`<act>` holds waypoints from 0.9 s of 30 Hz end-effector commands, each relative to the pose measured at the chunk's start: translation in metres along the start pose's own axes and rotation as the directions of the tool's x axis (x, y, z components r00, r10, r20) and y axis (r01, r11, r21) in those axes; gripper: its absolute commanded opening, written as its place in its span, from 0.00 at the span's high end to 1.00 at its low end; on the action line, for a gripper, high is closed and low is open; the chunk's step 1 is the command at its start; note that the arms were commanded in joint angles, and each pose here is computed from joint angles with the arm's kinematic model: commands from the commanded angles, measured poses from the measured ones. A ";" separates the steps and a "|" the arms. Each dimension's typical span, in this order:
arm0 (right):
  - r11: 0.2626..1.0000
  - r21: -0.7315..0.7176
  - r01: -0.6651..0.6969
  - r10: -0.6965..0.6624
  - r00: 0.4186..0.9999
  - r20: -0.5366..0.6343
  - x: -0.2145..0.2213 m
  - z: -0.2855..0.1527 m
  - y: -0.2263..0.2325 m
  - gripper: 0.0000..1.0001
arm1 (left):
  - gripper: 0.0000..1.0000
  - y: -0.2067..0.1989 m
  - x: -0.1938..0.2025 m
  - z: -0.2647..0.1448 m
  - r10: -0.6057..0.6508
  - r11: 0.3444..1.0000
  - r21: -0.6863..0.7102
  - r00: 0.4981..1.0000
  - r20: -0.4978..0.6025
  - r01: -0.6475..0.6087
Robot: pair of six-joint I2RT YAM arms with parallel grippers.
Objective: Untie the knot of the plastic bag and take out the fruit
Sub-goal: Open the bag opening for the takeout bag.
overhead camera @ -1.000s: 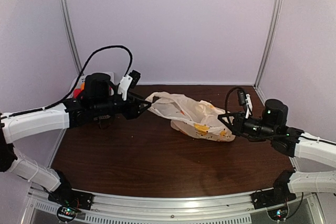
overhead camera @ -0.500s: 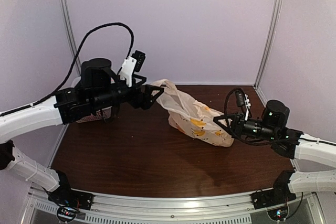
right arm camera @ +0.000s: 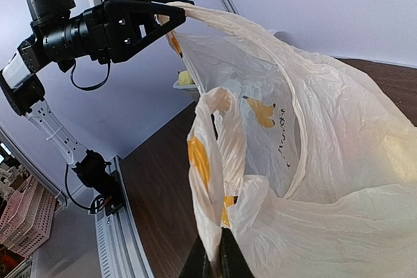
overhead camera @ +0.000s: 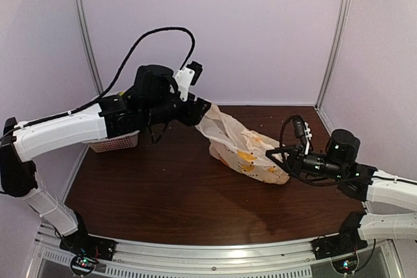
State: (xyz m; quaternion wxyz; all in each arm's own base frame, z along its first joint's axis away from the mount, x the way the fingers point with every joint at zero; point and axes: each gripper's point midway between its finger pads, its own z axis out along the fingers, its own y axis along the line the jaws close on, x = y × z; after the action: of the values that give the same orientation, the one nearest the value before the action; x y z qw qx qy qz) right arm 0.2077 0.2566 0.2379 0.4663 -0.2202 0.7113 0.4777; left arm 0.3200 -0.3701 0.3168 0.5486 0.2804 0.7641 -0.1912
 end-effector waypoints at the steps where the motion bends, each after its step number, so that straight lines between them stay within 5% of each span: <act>1: 0.998 0.069 -0.008 0.004 0.999 0.052 -0.005 -0.008 -0.009 0.93 | 0.65 0.016 0.006 0.003 0.025 0.996 -0.088 0.999 -0.029 -0.028; 4: 0.985 0.170 -0.022 0.003 0.993 0.115 -0.011 -0.021 -0.024 0.93 | 0.94 0.035 0.016 -0.005 -0.036 0.992 -0.126 0.999 -0.032 0.032; 6: 0.958 0.282 -0.058 0.013 0.987 0.159 -0.011 -0.034 -0.043 0.93 | 1.00 0.045 0.026 -0.010 -0.092 0.990 -0.114 0.995 -0.027 0.088; 17: 0.878 0.457 -0.140 0.024 0.968 0.251 -0.001 -0.084 -0.070 0.80 | 1.00 0.047 0.086 -0.032 -0.189 0.982 -0.027 0.981 -0.045 0.188; 27: 0.809 0.578 -0.108 -0.090 0.949 0.302 -0.049 -0.124 -0.060 0.33 | 1.00 0.044 0.123 -0.053 -0.218 0.976 0.021 0.976 -0.022 0.218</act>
State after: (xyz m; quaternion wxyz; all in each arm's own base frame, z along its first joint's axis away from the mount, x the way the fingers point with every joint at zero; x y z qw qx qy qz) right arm 0.2147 0.1277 0.2519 0.6089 0.0103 0.7252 0.3213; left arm 0.2853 -0.2735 0.2031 0.4909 0.2069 0.8188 -0.2139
